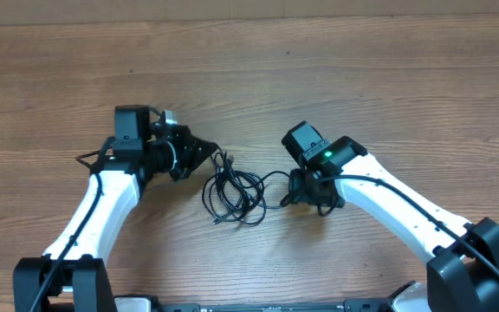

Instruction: Untangle cables

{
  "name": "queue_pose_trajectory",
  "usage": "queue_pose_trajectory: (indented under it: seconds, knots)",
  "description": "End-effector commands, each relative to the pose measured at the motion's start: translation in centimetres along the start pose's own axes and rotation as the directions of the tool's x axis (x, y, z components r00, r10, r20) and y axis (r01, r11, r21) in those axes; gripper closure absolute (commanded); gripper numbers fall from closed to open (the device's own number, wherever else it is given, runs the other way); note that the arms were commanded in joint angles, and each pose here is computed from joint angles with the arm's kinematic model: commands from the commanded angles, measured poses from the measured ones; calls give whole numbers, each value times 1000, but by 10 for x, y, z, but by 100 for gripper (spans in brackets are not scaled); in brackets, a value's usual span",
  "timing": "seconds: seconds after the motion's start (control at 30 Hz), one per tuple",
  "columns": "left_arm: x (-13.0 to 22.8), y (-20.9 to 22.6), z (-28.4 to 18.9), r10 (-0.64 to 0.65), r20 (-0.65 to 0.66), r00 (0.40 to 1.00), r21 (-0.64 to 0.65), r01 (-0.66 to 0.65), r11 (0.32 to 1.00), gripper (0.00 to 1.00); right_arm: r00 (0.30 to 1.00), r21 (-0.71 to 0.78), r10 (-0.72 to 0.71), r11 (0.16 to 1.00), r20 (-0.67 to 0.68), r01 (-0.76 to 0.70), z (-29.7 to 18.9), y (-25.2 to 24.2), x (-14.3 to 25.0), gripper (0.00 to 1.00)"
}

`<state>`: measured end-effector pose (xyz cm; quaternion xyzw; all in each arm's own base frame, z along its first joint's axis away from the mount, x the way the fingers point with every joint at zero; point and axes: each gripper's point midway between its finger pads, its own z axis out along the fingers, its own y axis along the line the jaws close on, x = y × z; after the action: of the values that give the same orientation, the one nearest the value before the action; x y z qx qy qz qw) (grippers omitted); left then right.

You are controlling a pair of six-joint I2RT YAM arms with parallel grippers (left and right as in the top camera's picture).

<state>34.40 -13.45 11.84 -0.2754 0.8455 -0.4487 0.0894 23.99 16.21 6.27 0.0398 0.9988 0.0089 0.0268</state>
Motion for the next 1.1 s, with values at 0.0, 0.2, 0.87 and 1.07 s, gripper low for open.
queue_pose_trajectory:
  seconds: [0.0,0.2,0.87,1.07]
  knots:
    - [-11,-17,3,-63,93,994,6,63,998,96,992,-55,-101,994,-80,97,-5,14,26,34]
    - [-34,-7,-4,5,208,978,-47,5,999,93,929,-180,-287,952,-232,249,-13,45,86,36]
    - [-88,61,-95,-138,286,948,2,144,990,96,752,-350,-565,666,340,659,2,192,108,49]
    - [-77,69,-92,-157,253,955,-28,169,985,96,687,-136,-522,738,506,661,10,190,52,51]
